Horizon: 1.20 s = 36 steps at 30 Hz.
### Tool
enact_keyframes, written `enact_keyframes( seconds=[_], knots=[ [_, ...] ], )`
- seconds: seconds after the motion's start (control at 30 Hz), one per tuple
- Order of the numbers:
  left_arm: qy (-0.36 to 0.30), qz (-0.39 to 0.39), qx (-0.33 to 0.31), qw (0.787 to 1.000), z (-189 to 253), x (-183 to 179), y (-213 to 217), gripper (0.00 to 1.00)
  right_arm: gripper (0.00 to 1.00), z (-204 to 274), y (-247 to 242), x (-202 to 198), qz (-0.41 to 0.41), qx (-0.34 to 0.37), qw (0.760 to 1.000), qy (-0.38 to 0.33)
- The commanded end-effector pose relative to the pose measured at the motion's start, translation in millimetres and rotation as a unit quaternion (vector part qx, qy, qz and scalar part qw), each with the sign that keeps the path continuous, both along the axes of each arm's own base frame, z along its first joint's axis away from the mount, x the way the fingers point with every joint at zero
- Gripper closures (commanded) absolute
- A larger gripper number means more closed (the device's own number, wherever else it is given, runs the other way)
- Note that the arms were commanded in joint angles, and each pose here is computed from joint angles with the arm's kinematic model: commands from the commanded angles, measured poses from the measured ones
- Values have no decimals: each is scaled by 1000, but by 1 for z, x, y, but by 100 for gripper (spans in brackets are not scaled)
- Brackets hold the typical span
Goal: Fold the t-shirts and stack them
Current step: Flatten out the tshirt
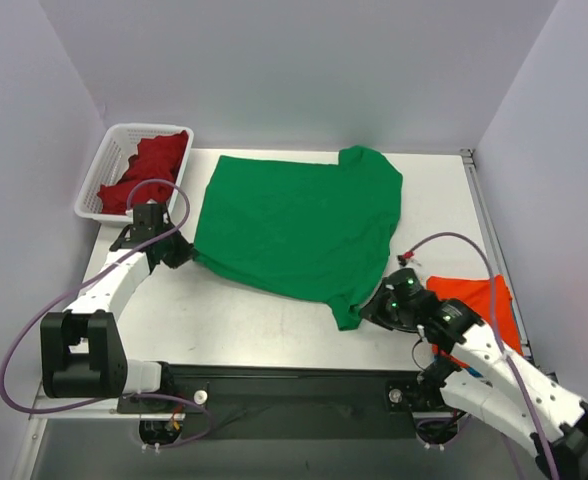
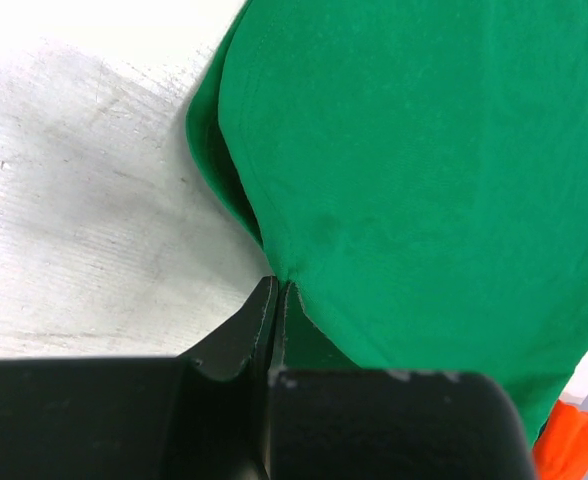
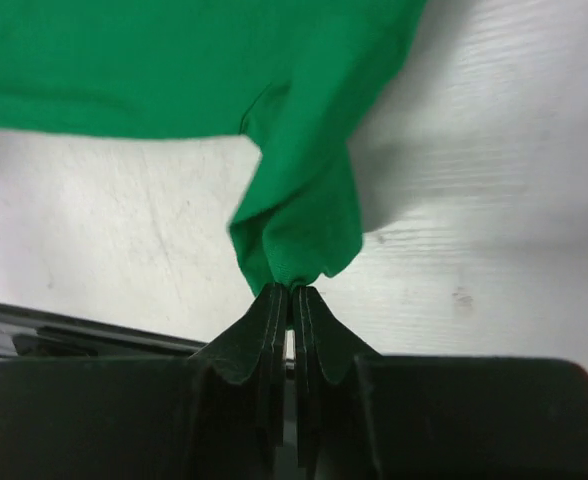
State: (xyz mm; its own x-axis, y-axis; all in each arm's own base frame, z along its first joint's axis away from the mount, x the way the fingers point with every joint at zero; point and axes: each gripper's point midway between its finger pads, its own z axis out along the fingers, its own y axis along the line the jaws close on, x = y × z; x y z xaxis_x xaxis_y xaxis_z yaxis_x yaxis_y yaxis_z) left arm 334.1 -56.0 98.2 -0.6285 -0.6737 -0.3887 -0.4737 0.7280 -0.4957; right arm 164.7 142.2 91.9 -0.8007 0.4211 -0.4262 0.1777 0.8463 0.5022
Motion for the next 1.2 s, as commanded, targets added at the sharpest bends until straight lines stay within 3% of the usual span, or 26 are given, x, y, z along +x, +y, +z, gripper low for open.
enact_keyframes(
  seconds=[0.0,0.4,0.67,0.77,0.87,0.9,1.0,1.17],
  knots=[
    [-26,-5,4,1000,17,15,2,100,100,12,32,20,-2,-2,1000,-13],
    [-9,-4,5,1000,3,17,2,100,100,-14,126,81,74,-75,994,16],
    [-8,-2,7,1000,3,18,4,100,100,-47,162,96,123,-97,987,42],
    [-7,-3,8,1000,2,18,3,100,91,-45,161,95,126,-100,986,40],
    [-6,-1,8,1000,2,18,4,100,61,-28,150,96,117,-100,988,17],
    [-4,-2,9,1000,1,17,4,100,57,-21,145,97,110,-101,989,5],
    [-6,-3,7,1000,2,18,3,100,56,4,123,96,81,-93,992,-20],
    [-6,-2,8,1000,2,18,3,100,67,5,58,102,-8,-74,997,-6]
  ],
)
